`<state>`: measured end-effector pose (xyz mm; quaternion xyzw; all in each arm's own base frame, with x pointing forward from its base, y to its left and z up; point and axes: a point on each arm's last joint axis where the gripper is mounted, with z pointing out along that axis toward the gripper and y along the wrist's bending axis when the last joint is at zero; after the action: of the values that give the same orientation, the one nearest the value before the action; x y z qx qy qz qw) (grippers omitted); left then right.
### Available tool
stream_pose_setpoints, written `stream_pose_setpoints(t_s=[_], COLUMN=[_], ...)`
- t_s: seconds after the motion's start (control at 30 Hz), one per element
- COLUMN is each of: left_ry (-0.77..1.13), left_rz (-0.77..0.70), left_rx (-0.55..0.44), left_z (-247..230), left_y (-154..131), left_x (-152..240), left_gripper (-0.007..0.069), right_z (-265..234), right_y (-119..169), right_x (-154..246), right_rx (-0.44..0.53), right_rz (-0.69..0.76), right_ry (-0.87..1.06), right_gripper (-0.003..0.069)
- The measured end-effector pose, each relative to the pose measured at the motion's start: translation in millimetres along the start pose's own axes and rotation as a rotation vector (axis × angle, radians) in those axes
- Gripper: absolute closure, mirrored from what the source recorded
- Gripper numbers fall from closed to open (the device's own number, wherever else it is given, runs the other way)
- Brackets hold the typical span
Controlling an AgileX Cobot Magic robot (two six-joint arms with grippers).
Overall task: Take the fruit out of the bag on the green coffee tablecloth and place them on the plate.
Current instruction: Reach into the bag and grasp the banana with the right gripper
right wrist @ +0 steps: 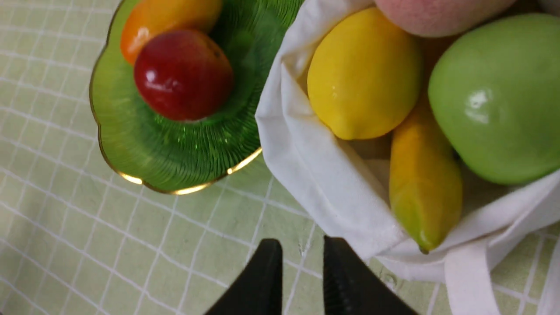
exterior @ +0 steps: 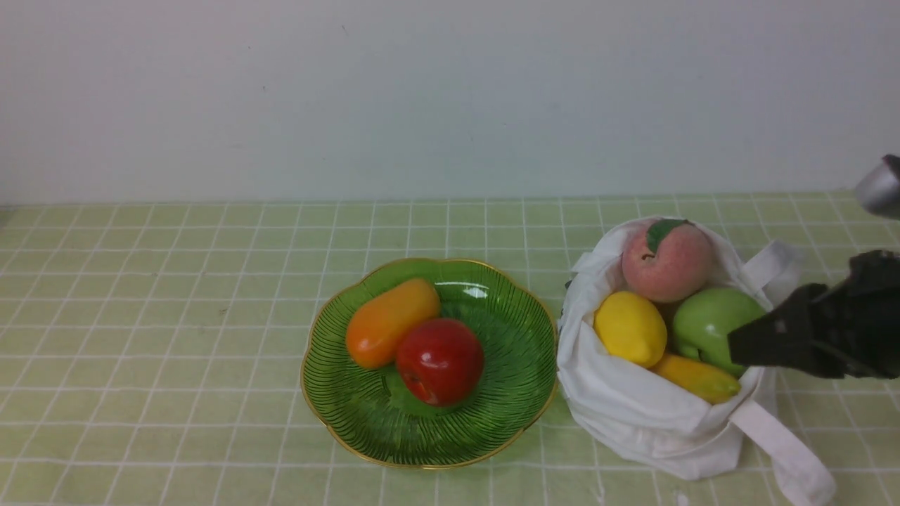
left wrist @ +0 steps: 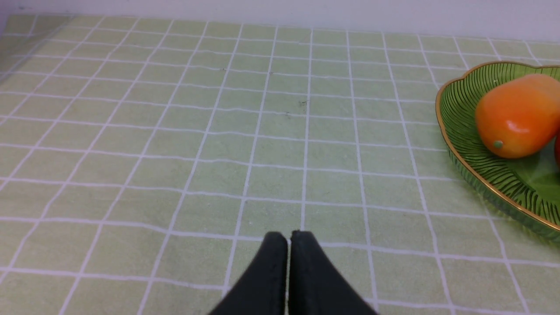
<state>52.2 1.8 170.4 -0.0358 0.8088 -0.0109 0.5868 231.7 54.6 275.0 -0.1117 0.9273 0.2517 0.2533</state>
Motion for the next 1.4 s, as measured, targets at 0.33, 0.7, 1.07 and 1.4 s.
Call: stream_pose_setpoints(t_s=[0.33, 0.7, 1.07, 1.4], left_ry=[0.0, 0.0, 0.0, 0.0], left_rz=[0.0, 0.0, 0.0, 0.0], left_rx=[0.0, 0.0, 0.0, 0.0], left_z=[0.0, 0.0, 0.0, 0.0], left_y=[0.0, 0.0, 0.0, 0.0], left_x=[0.0, 0.0, 0.0, 0.0], left_gripper=[0.0633, 0.0633, 0.0633, 0.0633], right_z=[46.3, 75.2, 88.7, 89.1], right_y=[-3.3, -20.6, -28.0, -28.0], right_x=[-21.7, -21.0, -21.0, -20.1], right_rx=[0.158, 0.232, 0.242, 0.241], right_rz=[-0.084, -0.027, -0.018, -0.016], right_ry=[0.235, 0.305, 0.308, 0.319], right_gripper=[0.0184, 0.0148, 0.0198, 0.0375])
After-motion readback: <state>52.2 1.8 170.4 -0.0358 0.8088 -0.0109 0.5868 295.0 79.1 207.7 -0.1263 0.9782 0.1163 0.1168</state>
